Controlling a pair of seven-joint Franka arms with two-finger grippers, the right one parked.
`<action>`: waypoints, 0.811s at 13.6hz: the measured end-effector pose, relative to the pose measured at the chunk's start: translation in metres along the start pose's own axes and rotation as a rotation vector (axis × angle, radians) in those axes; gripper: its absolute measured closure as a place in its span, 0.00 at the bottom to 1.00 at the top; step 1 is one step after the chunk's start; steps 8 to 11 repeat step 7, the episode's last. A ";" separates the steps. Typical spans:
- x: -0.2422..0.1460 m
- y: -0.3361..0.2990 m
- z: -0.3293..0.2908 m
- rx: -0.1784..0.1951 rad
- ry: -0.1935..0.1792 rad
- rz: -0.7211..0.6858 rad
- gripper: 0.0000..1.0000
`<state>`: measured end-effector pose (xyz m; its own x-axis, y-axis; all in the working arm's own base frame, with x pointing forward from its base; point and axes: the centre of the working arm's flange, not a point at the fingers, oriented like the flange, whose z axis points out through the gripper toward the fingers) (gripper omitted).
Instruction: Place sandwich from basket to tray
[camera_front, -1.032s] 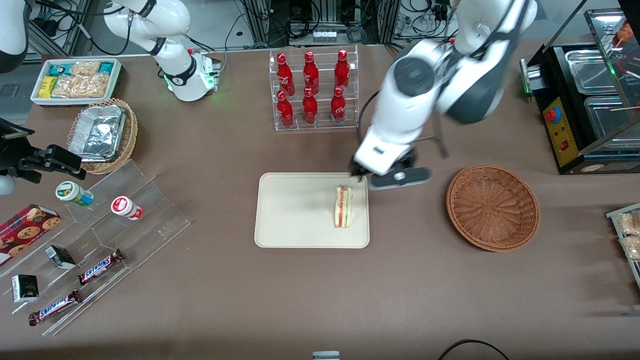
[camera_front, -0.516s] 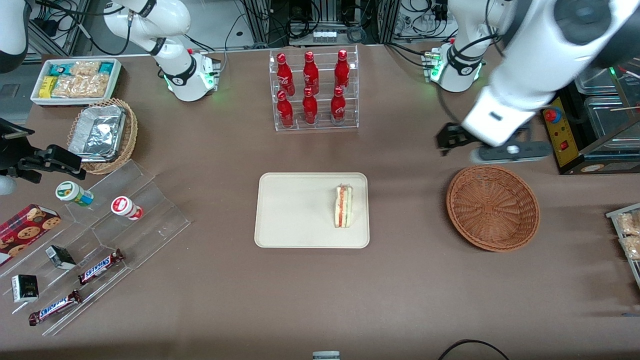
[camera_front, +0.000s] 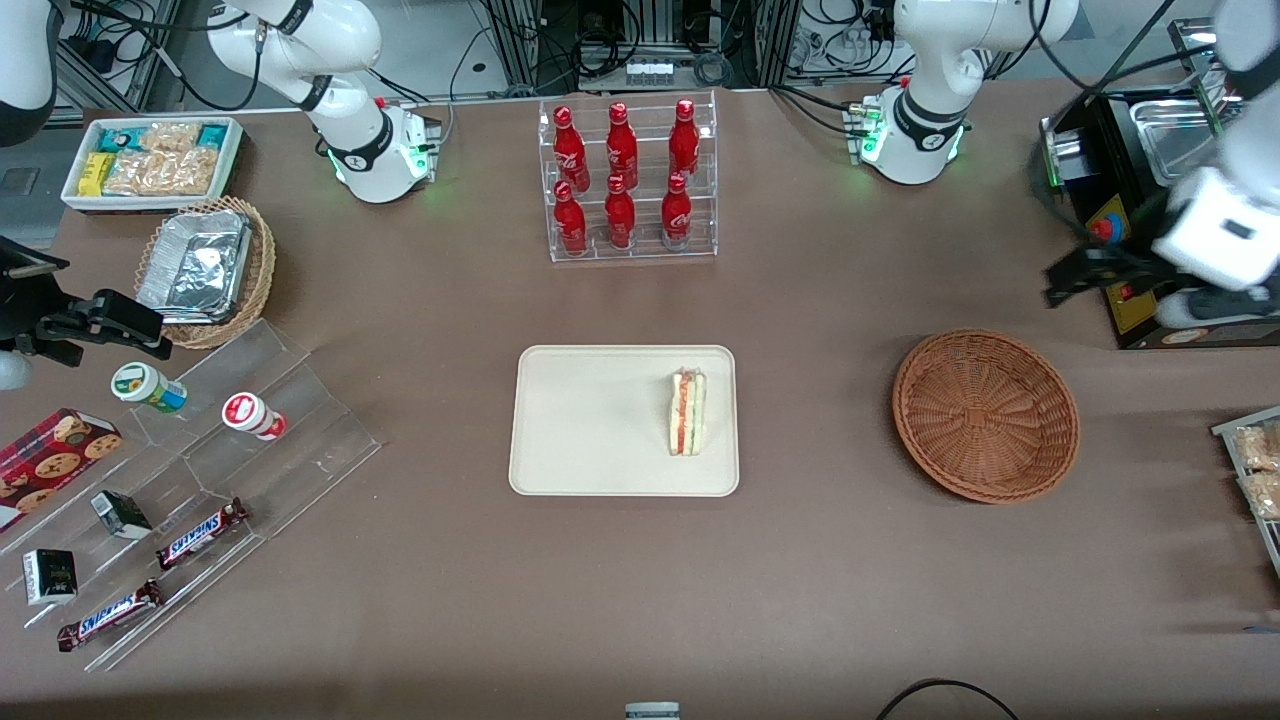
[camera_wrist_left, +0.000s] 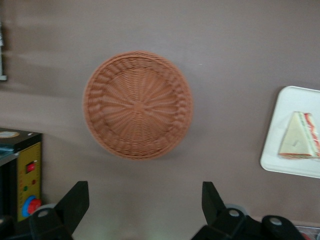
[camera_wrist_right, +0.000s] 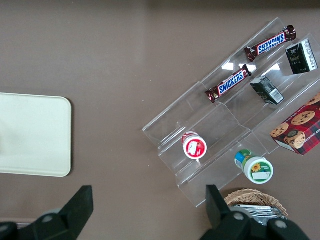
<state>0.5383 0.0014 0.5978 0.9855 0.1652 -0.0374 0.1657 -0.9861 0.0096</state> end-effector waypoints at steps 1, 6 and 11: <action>0.002 -0.020 0.001 -0.002 0.000 -0.018 0.00; 0.001 -0.006 0.002 0.001 0.001 0.018 0.00; -0.001 0.008 0.003 0.003 0.000 0.044 0.00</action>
